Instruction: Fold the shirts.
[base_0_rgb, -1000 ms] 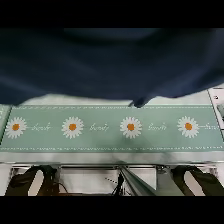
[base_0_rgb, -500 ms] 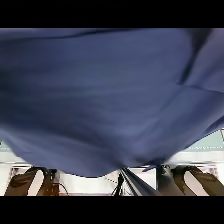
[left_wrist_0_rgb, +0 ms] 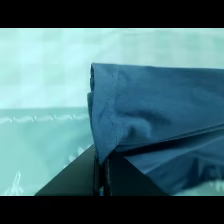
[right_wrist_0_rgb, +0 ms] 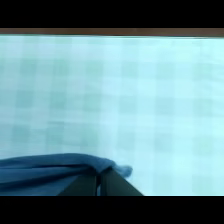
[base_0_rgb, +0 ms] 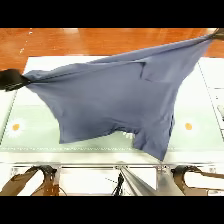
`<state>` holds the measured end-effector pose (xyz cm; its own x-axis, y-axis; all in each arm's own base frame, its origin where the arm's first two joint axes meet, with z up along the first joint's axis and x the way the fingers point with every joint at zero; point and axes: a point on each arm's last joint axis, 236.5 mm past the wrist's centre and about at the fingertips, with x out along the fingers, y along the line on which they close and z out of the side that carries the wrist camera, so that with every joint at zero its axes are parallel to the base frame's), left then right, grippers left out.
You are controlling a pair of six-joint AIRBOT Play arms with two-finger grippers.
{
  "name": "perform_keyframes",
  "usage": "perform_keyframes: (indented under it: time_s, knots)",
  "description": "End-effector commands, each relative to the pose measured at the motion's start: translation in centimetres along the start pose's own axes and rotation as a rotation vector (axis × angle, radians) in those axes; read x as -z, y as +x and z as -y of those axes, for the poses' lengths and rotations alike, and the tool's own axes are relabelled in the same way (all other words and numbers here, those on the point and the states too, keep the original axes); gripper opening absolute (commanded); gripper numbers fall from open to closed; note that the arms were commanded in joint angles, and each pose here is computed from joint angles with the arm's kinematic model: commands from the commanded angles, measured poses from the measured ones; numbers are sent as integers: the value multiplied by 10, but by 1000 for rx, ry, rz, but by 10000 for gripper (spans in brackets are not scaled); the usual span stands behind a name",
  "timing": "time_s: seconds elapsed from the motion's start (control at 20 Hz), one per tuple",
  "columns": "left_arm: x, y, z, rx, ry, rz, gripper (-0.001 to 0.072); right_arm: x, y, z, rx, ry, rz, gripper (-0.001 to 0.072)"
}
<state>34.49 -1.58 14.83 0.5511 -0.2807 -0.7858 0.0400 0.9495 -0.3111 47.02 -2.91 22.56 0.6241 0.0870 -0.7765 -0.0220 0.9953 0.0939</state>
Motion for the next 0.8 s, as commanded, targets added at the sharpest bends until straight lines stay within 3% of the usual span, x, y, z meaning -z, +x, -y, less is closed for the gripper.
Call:
perform_keyframes:
  time_s: [0.0,0.3,0.5,0.55,0.6,0.65,0.75]
  knots:
    - [-32,85,-26,48,-90,40,19,-4,100,-12,-34,-7,-41,26]
    - [4,202,-53,88,-244,-135,20,73,210,-20,-45,84,-335,26]
    - [37,221,-50,119,-274,-269,36,102,232,-20,-56,94,-436,42]
    - [40,219,-49,125,-271,-282,211,102,231,-26,-86,84,-438,163]
    - [44,216,-48,132,-268,-305,429,104,226,-34,-128,68,-450,326]
    - [50,210,-49,135,-257,-346,487,108,218,-37,-157,42,-473,402]
    - [77,184,-63,108,-211,-502,487,125,192,-28,-154,-59,-564,408]
